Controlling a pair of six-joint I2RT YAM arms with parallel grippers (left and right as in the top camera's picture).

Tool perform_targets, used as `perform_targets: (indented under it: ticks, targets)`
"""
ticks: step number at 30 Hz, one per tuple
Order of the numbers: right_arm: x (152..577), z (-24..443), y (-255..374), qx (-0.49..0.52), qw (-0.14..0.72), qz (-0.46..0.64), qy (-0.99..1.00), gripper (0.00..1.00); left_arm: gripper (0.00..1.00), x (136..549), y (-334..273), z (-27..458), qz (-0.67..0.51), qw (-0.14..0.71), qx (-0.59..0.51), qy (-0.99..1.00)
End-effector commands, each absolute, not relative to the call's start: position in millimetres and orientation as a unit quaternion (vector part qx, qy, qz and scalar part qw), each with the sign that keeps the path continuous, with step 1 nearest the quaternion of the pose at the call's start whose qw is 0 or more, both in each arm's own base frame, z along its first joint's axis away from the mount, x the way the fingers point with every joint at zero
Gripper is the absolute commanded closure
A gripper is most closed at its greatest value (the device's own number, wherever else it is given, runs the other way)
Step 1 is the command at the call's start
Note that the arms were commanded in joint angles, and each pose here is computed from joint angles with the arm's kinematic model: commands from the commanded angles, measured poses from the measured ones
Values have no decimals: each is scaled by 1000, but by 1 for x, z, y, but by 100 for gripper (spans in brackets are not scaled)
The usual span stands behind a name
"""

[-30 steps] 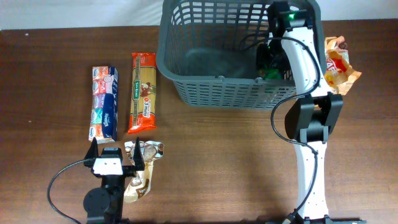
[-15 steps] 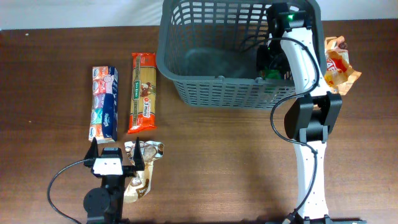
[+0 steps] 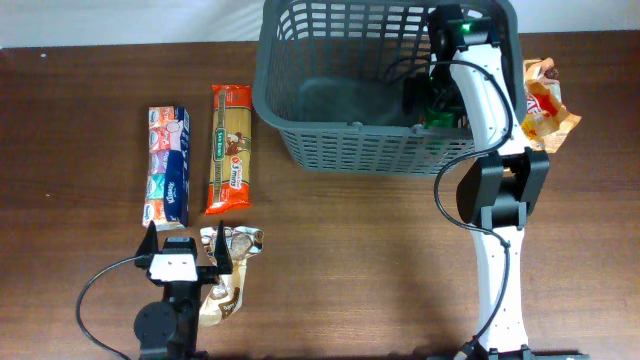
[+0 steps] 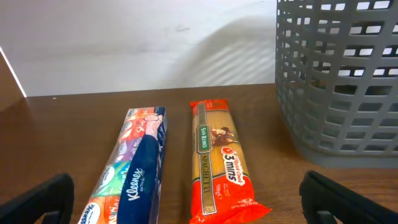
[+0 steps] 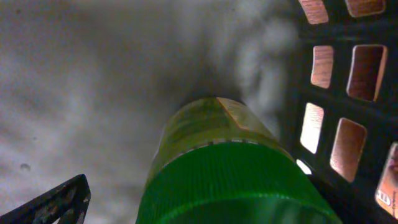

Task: Pack container
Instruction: 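Lower the second jar into the basket and open the right gripper, then move the right gripper toward the crumpled snack bag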

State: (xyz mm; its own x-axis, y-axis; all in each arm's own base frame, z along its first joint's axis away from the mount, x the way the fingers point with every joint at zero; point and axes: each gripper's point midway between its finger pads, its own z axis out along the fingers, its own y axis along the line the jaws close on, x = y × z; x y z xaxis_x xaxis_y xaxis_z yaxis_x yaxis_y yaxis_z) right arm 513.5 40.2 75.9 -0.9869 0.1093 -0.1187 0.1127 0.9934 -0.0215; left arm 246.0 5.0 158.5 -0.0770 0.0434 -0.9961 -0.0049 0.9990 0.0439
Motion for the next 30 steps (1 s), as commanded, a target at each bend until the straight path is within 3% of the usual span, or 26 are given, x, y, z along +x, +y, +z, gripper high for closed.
perform_targets:
  ticks: [1, 8, 16, 21, 25, 30]
  targets:
    - [527, 111, 40, 49, 110, -14, 993, 1, 1, 246, 8, 157, 19, 679, 5, 734]
    - [534, 243, 41, 53, 272, 16, 961, 1, 1, 246, 8, 157, 19, 679, 5, 734]
    - [483, 375, -33, 160, 406, -7, 900, 1, 1, 246, 8, 157, 19, 679, 5, 734]
    - [439, 384, -119, 257, 388, -37, 884, 1, 1, 246, 8, 157, 19, 679, 5, 734]
    - [435, 377, -133, 110, 383, 35, 916, 1, 1, 246, 8, 157, 19, 679, 5, 734]
    - [426, 338, -173, 112, 328, 45, 937, 1, 1, 246, 8, 157, 19, 679, 5, 734]
